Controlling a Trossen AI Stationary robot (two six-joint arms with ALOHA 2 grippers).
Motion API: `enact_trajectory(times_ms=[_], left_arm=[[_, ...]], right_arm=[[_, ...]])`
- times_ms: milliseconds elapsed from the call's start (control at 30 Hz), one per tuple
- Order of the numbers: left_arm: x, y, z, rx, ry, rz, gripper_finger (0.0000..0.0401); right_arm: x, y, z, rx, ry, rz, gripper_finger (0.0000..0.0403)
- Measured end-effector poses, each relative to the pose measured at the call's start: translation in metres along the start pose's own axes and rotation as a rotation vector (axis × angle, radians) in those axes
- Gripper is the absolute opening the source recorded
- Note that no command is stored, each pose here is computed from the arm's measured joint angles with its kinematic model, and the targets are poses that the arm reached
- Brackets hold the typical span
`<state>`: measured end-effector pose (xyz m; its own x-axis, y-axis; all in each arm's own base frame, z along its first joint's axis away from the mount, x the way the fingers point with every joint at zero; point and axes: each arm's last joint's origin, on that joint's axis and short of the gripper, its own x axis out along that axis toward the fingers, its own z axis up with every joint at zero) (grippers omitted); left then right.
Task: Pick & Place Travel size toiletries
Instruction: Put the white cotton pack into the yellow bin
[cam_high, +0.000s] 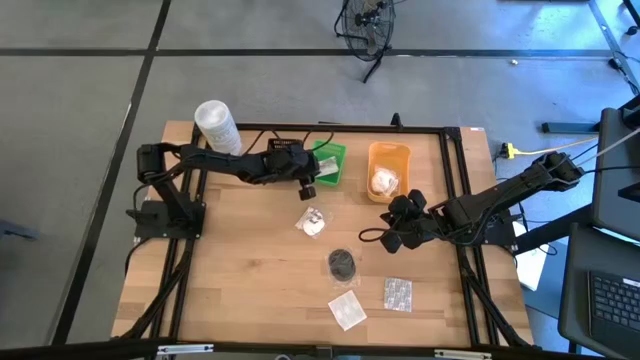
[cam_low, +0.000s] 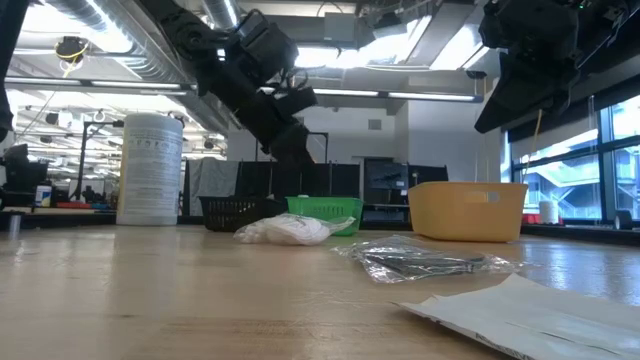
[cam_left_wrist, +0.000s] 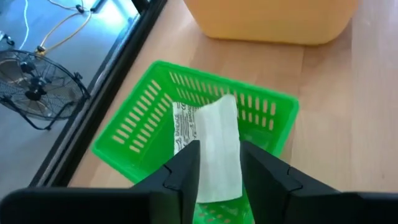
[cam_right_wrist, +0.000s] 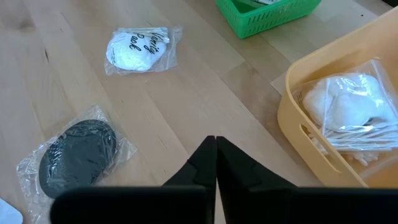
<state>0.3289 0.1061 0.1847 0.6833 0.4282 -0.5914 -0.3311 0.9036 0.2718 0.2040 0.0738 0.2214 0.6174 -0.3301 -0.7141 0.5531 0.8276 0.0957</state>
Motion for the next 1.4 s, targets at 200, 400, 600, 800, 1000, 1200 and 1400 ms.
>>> enact_trajectory(times_ms=[200, 400, 600, 800, 1000, 1200, 1400], left_arm=[[-0.02, -0.002, 0.01, 0.006, -0.028, -0.012, 0.0113], [-0.049, -0.018, 0.017, 0.09, -0.022, -0.07, 0.0109], [-0.071, -0.053, 0.007, 0.201, 0.057, -0.179, 0.0111], [-0.084, -0.087, -0.015, 0.304, 0.151, -0.211, 0.0105], [-0.099, -0.115, -0.031, 0.362, 0.167, -0.2, 0.0097], [-0.111, -0.135, -0.047, 0.348, 0.177, -0.239, 0.0092], [-0.124, -0.153, -0.063, 0.336, 0.175, -0.235, 0.009]], right_arm=[[0.0, 0.0, 0.0, 0.001, 0.001, 0.0, 0.0033], [0.0, 0.0, 0.0, -0.003, 0.002, -0.002, 0.0032], [0.0, 0.0, 0.0, -0.008, 0.002, -0.002, 0.0017], [0.0, 0.0, 0.0, -0.005, 0.002, -0.002, 0.0006], [0.0, 0.0, 0.0, 0.011, 0.016, 0.013, 0.0017], [-0.003, 0.004, -0.004, 0.01, 0.041, 0.047, 0.0028], [-0.01, 0.015, -0.017, -0.005, 0.058, 0.091, 0.0018]])
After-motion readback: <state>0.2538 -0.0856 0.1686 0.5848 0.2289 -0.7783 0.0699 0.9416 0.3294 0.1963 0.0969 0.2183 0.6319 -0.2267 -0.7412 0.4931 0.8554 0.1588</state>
